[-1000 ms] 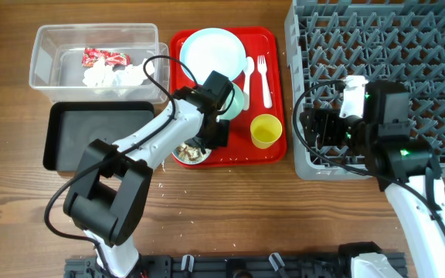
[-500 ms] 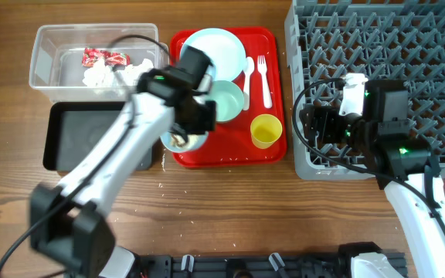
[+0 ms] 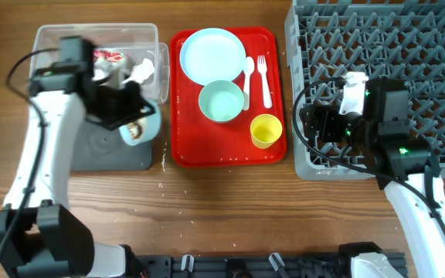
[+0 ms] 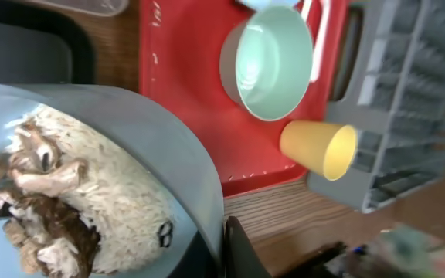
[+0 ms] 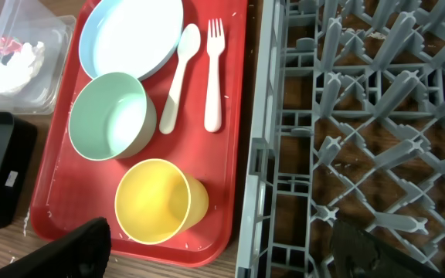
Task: Sort waste into correct bins and load items into the dishwasher rack
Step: 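Tip the scraps bowl over the black tray with the left gripper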
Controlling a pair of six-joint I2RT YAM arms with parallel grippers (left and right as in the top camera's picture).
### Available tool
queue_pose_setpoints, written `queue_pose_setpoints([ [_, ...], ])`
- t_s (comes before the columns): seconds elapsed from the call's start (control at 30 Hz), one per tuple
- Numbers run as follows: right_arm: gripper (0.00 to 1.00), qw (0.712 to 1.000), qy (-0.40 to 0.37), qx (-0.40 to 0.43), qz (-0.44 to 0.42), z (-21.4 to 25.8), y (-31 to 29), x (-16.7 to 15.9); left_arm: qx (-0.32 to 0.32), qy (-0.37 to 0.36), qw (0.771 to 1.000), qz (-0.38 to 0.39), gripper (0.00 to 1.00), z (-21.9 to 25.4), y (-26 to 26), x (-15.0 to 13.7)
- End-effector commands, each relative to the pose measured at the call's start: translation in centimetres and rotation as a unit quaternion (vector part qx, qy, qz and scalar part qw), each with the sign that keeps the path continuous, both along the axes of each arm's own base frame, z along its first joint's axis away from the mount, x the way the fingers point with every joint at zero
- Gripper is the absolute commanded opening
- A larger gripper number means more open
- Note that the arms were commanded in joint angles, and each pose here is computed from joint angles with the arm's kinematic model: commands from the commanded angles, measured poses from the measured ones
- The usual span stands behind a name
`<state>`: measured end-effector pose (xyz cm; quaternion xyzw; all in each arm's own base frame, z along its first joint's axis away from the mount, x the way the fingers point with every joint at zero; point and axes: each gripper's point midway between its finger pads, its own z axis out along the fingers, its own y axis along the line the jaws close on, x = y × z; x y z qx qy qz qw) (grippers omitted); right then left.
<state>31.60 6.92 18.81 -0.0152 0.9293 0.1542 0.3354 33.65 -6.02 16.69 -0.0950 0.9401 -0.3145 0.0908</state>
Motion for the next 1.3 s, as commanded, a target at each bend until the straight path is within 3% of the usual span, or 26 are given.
queue_pose_setpoints([
  [0.0,0.93,1.000,-0.008,0.001,-0.007,0.7,0.0,0.4,-0.123,-0.045,0.991,0.006,0.04,0.6,1.6,0.5],
  [0.17,0.92,1.000,-0.008,0.001,-0.007,0.7,0.0,0.4,-0.190,-0.059,0.978,0.068,0.04,-0.8,5.3,1.2],
  [0.4,0.93,1.000,-0.008,0.001,-0.007,0.7,0.0,0.4,-0.340,-0.109,0.927,0.112,0.04,1.7,7.9,2.3],
  [0.53,0.93,1.000,-0.008,0.001,-0.006,0.7,0.0,0.4,-0.388,-0.134,0.903,0.124,0.04,3.2,9.2,2.5],
  [0.77,0.93,1.000,-0.008,0.001,-0.007,0.7,0.0,0.4,-0.428,-0.129,0.882,0.151,0.04,4.4,10.6,2.3],
  [1.27,0.93,1.000,-0.006,0.000,-0.007,0.6,0.0,0.3,-0.450,-0.083,0.872,0.177,0.04,4.4,10.8,2.3],
])
